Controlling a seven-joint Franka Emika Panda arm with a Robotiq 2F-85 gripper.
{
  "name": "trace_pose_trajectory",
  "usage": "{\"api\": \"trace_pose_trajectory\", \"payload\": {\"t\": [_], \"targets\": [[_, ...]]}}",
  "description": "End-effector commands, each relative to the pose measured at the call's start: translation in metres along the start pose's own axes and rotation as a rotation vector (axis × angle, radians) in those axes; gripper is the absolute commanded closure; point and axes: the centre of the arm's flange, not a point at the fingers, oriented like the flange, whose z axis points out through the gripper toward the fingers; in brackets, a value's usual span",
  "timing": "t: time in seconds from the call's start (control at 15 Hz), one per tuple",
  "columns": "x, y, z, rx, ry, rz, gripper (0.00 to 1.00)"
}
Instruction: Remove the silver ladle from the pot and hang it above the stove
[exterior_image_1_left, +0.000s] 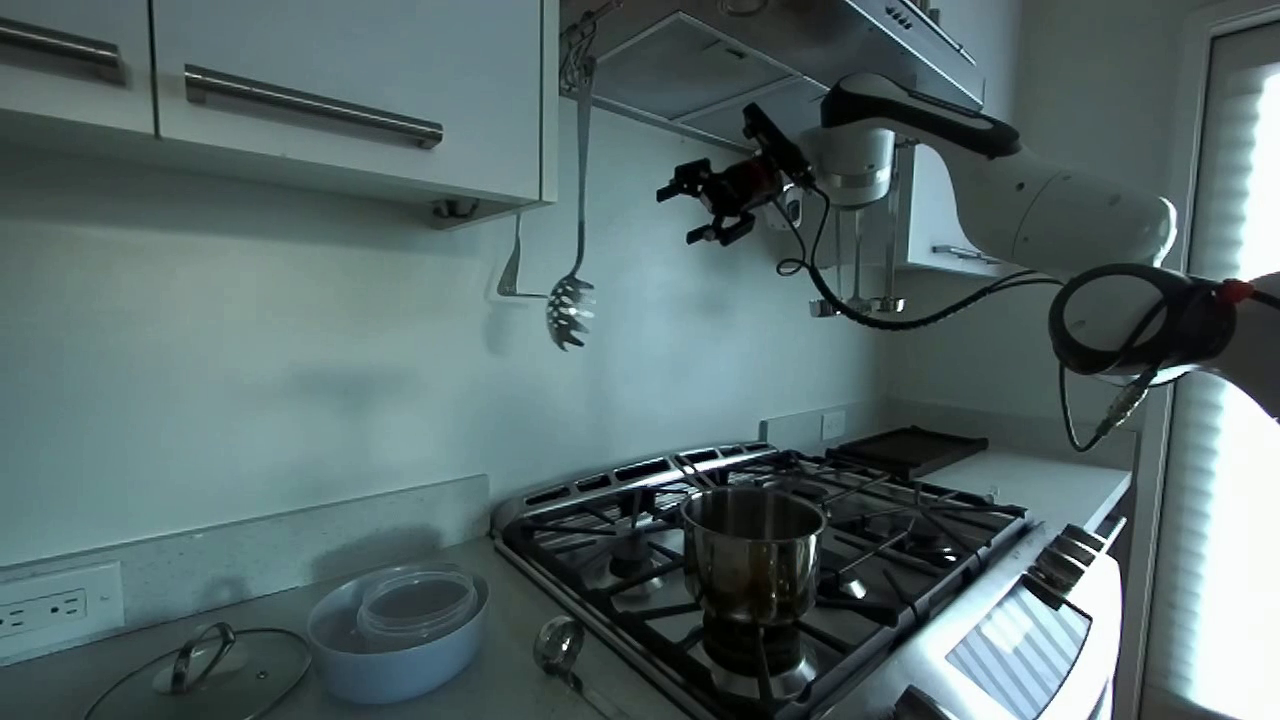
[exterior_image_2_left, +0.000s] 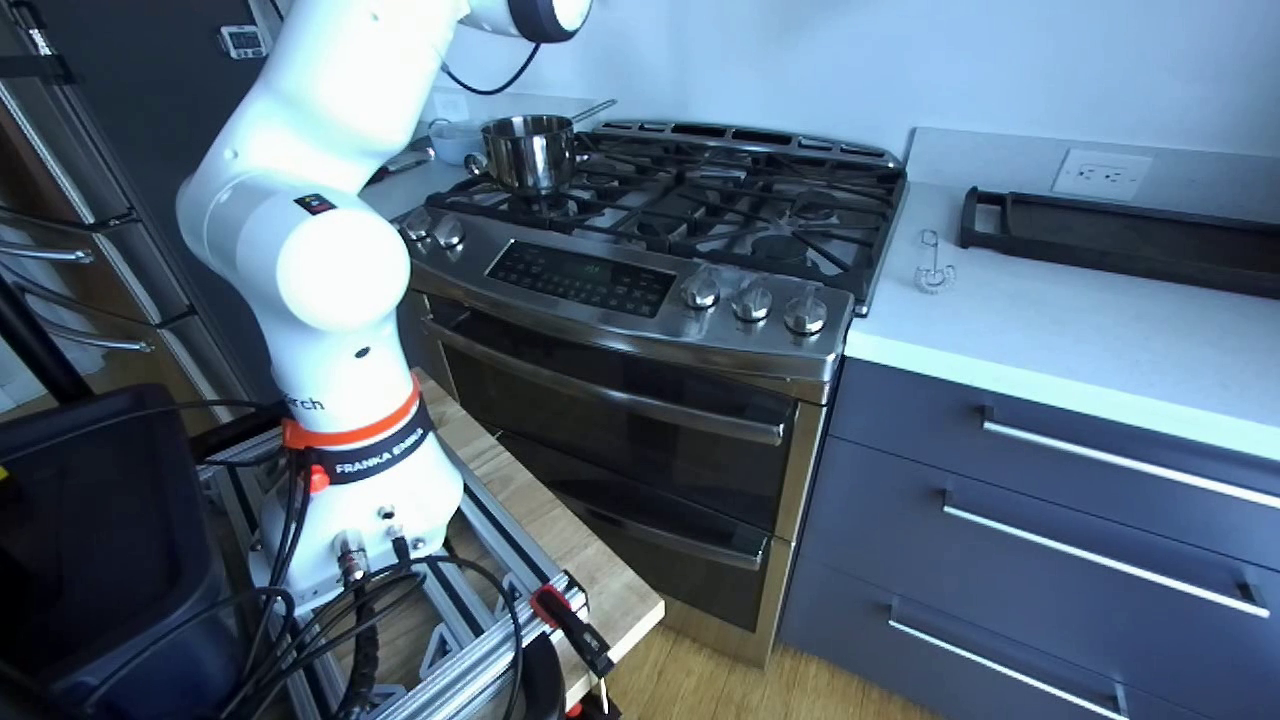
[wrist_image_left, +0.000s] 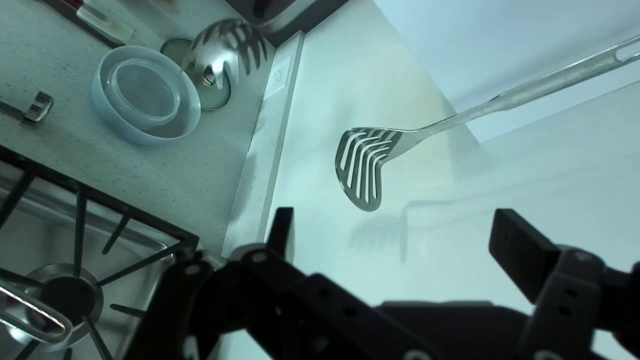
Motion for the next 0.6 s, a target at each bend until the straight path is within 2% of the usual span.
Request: {"api": "trace_pose_trajectory", "payload": {"t": [0.0, 0.27, 0.53], "targets": [[0.009, 0.009, -0.006, -0.053, -0.026, -0.045, 0.00], [0.015, 0.043, -0.023, -0.169, -0.091, -0.245, 0.00], [0.017, 0.069, -0.039, -0.186, -0.138, -0.459, 0.00]]}}
